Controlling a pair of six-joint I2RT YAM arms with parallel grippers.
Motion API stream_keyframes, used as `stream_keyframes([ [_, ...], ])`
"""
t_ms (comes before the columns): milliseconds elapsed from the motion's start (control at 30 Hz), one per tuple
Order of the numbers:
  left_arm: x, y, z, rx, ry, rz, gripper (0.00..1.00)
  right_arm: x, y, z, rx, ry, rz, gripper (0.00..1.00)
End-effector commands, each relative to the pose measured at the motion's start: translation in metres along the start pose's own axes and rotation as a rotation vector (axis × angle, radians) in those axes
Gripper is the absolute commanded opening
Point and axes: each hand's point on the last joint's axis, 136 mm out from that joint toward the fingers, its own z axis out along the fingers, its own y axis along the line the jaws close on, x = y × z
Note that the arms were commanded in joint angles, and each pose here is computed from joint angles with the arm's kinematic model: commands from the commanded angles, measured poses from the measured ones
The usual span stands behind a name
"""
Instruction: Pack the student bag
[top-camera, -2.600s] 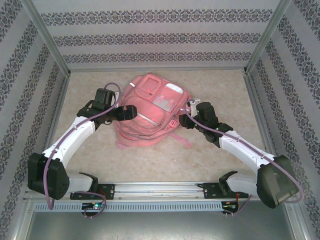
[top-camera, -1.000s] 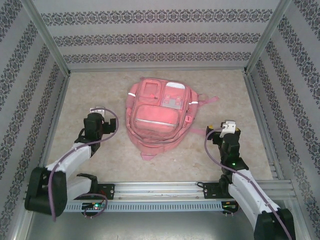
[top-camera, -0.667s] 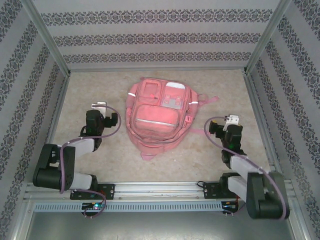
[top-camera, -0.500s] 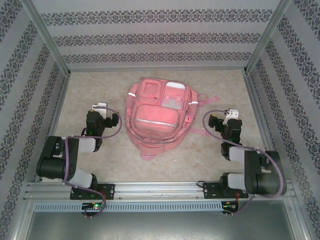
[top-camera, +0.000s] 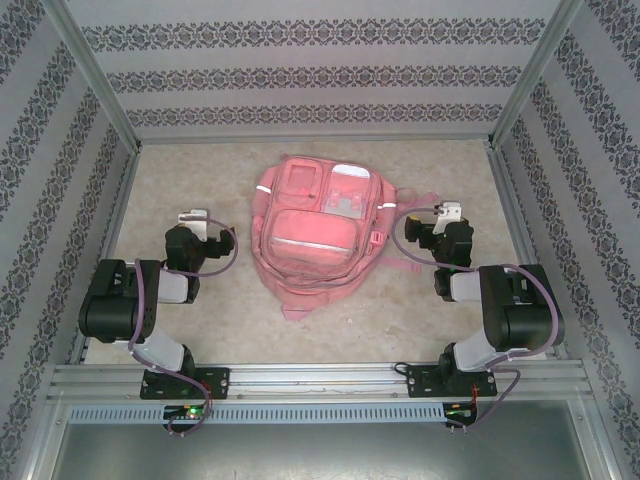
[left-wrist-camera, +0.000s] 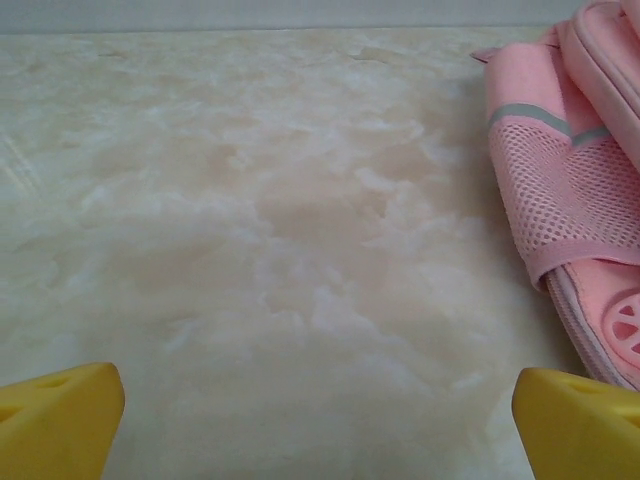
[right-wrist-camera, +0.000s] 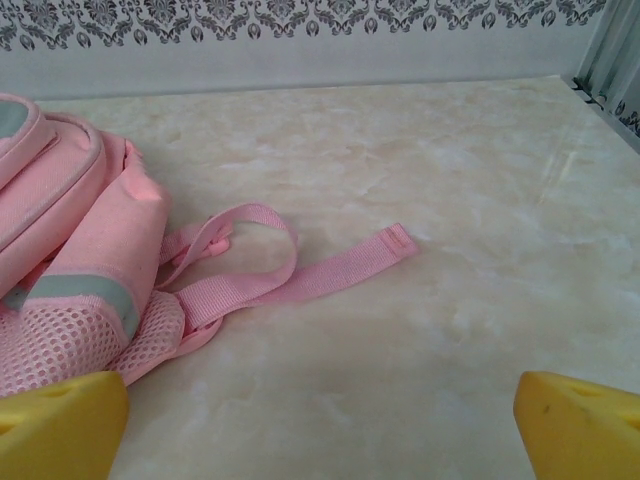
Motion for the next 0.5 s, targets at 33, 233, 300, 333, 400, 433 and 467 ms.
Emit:
stream_keyframes([
  [33,-0.0157,0.0074,-0.0012,-0.032,-0.063,-0.026,0.99,-0.0116,-0.0003,0.0011,0.005,-0.036,-0.018,0.98],
  [233,-0.0158,0.0053,-0.0003,-0.02,-0.059,-0.02,0.99,-0.0118,-0.0003,0.0014,0.005,-0.036,-0.019,0.98],
  [300,-0.0157,0.0051,-0.0002,-0.019,-0.058,-0.019,0.99,-0.0114,0.0005,0.0014,0.004,-0.034,-0.021,0.98],
  [333,-0.0156,0.0051,-0.0003,-0.019,-0.058,-0.019,0.99,-0.0111,0.0007,0.0014,0.004,-0.033,-0.023,0.98],
  [400,-0.0152,0.005,-0.0002,-0.019,-0.057,-0.019,0.99,-0.0114,0.0006,0.0016,0.004,-0.033,-0.023,0.98],
  [433,-0.0153,0.005,-0.0003,-0.018,-0.057,-0.019,0.99,-0.0113,0.0006,0.0018,0.005,-0.031,-0.023,0.98],
  [467,-0.0156,0.005,-0.0003,-0.019,-0.058,-0.019,0.99,-0.011,0.0002,0.0019,0.007,-0.03,-0.025,0.98],
])
